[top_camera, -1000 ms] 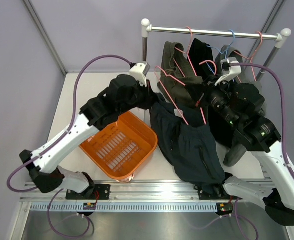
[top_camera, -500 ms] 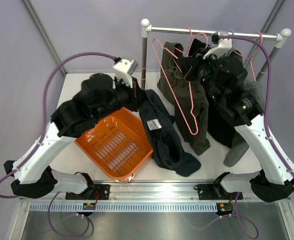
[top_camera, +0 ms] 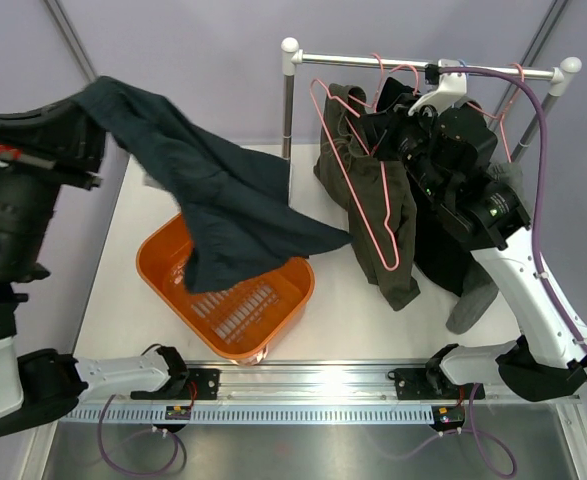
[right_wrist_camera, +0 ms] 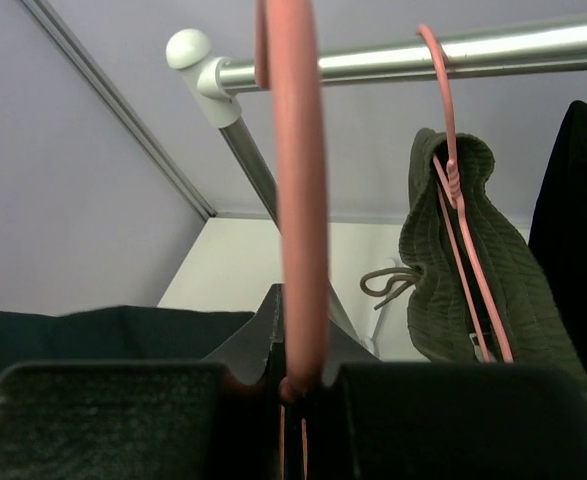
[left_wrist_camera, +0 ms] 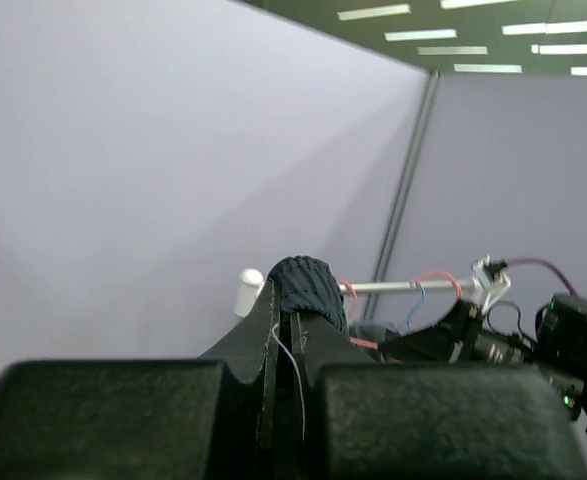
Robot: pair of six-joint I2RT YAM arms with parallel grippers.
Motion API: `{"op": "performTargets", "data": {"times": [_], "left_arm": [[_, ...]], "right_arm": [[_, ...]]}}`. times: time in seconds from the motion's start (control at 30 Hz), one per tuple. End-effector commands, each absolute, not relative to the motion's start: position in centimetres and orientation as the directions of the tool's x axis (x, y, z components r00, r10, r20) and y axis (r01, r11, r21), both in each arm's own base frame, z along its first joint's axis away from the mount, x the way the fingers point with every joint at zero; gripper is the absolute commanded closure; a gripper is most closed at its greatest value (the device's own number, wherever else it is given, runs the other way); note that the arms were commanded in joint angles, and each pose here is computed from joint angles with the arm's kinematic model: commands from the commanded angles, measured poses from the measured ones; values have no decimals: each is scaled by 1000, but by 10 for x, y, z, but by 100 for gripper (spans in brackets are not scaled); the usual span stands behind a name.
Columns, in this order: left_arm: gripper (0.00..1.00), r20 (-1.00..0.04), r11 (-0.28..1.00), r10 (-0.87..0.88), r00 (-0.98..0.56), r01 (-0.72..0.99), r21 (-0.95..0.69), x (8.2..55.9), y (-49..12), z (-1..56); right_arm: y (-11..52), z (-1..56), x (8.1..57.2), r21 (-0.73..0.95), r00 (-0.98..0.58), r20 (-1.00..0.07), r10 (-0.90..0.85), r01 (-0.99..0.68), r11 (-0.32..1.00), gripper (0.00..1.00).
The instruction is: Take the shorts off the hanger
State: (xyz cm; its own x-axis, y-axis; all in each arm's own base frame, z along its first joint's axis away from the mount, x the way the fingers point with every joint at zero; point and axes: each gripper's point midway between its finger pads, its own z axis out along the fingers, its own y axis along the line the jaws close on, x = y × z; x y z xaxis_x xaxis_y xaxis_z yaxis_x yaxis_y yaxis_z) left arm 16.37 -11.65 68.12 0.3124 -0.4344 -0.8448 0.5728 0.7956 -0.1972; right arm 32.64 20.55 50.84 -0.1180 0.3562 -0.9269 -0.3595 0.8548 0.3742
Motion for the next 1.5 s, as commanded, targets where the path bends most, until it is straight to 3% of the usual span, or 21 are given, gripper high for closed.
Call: {"op": "performTargets", "data": {"times": [0.0, 0.23, 0.43, 0.77, 1.0, 1.2, 1.33, 1.47], "left_arm": [[100, -755, 828, -480, 447, 515, -221, 157, -85, 714], [100, -787, 823, -456, 415, 533, -195, 160, -97, 702], [100, -891, 862, -350, 288, 471, -186, 199, -134, 623], [100, -957, 892, -271, 106, 401, -208, 217, -147, 544], [100, -959, 908, -272, -82, 308, -284, 220, -142, 453], [100, -960, 960, -210, -187, 149, -239, 233, -114, 379], [100, -936, 955, -214, -279, 141, -260, 239, -110, 340], [89, -916, 951, -195, -351, 162, -265, 243, -113, 315]], "right_arm": [[197, 514, 319, 366, -96, -930, 356, -344, 865, 100], [197, 510, 318, 368, -105, -929, 354, -344, 864, 100], [197, 495, 320, 354, -126, -935, 331, -333, 874, 100], [206, 488, 324, 352, -152, -936, 318, -349, 869, 100], [212, 483, 327, 345, -171, -938, 302, -357, 868, 100], [223, 473, 336, 323, -209, -943, 261, -371, 871, 100], [228, 473, 343, 310, -215, -946, 243, -370, 876, 100], [233, 474, 351, 285, -209, -953, 219, -372, 883, 100]]}}
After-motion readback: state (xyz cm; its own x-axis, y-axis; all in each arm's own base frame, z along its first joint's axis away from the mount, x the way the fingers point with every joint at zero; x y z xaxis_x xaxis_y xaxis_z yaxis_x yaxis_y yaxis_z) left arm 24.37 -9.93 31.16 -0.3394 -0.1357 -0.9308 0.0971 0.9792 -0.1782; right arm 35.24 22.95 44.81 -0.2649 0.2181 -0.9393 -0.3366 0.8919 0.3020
